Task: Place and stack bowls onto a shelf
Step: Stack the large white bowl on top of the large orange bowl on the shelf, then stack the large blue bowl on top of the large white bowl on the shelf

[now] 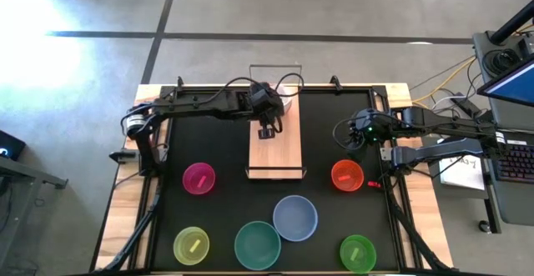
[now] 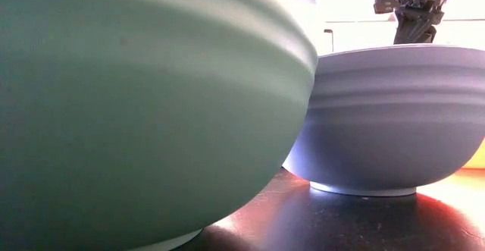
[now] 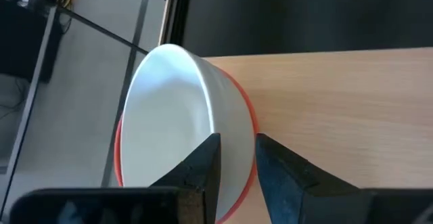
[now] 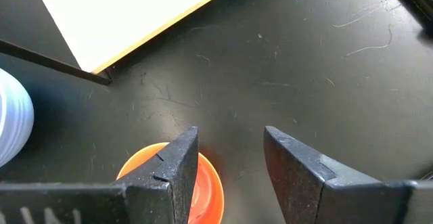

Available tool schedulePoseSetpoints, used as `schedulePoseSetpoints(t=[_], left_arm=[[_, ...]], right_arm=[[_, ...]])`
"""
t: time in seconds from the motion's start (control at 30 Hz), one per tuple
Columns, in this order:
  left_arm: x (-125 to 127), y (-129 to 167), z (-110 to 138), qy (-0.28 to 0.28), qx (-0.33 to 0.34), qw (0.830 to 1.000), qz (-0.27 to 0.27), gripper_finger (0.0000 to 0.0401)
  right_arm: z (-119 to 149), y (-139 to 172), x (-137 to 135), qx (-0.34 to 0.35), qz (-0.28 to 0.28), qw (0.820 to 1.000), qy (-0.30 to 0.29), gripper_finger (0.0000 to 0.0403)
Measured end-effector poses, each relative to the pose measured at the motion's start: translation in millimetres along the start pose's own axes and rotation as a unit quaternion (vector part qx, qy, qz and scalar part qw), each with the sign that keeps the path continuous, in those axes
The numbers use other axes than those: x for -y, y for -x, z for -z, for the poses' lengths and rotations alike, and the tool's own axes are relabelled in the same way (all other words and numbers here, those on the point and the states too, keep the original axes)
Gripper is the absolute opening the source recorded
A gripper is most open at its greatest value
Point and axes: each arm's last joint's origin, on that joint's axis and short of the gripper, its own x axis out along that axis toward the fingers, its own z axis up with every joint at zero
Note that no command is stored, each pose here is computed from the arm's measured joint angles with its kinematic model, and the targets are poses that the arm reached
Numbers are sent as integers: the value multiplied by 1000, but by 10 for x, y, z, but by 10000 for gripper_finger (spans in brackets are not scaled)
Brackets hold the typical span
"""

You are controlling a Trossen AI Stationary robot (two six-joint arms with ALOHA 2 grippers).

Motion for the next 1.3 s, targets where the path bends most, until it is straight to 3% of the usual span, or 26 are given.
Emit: schedulePoseSetpoints(t=[0.17, 0.47, 0.77, 0.97, 1.3], left_arm=[[-11, 4, -17, 2, 6, 1000, -8, 75], [-86, 1, 7, 0, -25, 995, -96, 75], [-22, -168, 61, -1, -49, 995, -86, 75], [25, -249, 65, 0, -45, 998, -53, 75], [-31, -128, -2, 3, -52, 997, -48, 75]], right_arm=[[0, 0, 0, 0, 0, 1000, 0, 155], [0, 0, 0, 0, 0, 1000, 0, 155], [0, 0, 0, 0, 0, 1000, 0, 155], [0, 0, 0, 0, 0, 1000, 0, 155], [3, 0, 1, -1, 1, 1000, 0, 155]])
